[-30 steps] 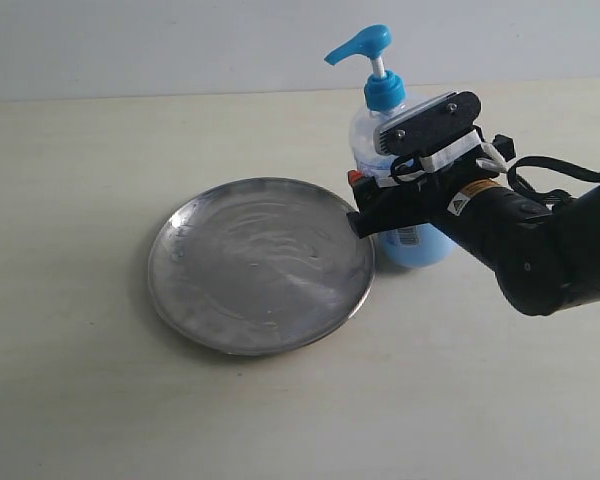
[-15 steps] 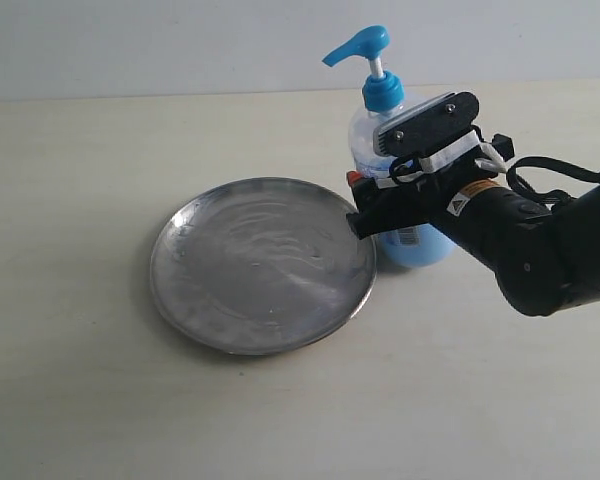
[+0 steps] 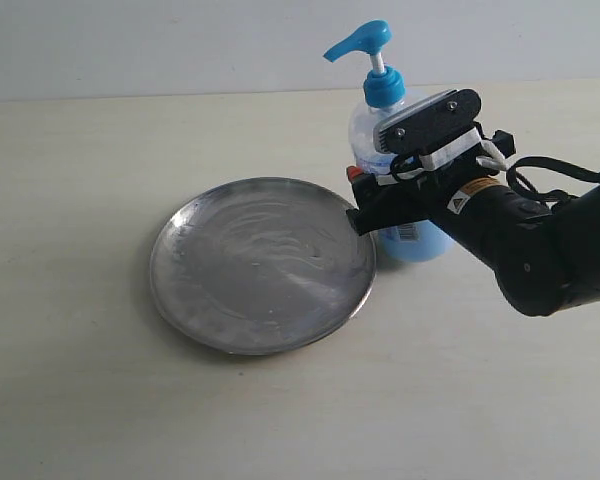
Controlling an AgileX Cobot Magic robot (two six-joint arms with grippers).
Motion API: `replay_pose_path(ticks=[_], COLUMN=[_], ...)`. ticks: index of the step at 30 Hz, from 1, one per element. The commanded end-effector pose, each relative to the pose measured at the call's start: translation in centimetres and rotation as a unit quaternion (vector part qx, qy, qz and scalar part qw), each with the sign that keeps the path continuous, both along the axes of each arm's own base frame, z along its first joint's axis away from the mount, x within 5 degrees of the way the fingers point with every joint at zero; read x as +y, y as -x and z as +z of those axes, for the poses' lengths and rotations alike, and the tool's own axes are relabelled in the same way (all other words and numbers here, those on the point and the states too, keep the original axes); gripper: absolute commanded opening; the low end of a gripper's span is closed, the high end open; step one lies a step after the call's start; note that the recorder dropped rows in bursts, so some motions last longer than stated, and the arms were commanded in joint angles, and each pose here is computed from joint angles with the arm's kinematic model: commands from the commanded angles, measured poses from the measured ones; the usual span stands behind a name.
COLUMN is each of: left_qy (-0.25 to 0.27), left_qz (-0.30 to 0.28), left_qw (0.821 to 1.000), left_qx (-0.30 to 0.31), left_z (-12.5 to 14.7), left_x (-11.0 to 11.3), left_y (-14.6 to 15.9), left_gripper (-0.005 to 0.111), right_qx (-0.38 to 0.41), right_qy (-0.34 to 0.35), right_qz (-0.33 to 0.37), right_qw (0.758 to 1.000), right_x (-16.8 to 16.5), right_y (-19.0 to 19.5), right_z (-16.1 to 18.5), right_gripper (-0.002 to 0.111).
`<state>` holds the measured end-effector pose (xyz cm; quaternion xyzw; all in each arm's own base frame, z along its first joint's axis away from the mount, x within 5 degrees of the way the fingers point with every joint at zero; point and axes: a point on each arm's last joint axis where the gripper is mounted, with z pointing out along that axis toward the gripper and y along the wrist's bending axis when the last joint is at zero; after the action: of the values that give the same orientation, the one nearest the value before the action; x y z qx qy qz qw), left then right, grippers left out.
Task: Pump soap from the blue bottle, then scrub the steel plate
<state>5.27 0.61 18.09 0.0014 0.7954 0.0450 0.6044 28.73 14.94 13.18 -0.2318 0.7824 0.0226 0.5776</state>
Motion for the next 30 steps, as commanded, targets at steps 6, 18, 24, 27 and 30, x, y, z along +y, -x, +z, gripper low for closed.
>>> replay_pose_path(ticks=[6,18,24,27,30], left_qy=[0.005,0.002,0.002,0.002,0.002], left_qz=[0.001,0.001,0.001,0.001,-0.004], left_qw=[1.000,1.000,1.000,1.000,1.000], left_qx=[-0.003,0.000,-0.007,-0.008,-0.012], left_z=[0.1,0.1,1.8,2.9,4.2], left_x=[0.0,0.0,0.0,0.0,-0.1], left_y=[0.0,0.0,-0.2,-0.4,-0.6], left_gripper=[0.075,0.075,0.075,0.075,0.075], right_qx=[-0.095,-0.098,-0.089,-0.084,-0.084], right_qy=[-0.027,-0.034,-0.032,-0.033,-0.033], right_qz=[0.000,-0.002,-0.003,-0.004,-0.004], right_qw=[0.995,0.995,0.996,0.996,0.996], right_x=[0.1,0.2,0.2,0.2,0.2], right_y=[-0.4,-0.5,-0.6,-0.6,-0.6], right_z=[2.5,1.7,0.8,0.5,0.5], right_gripper=[0.000,0.000,0.000,0.000,0.000])
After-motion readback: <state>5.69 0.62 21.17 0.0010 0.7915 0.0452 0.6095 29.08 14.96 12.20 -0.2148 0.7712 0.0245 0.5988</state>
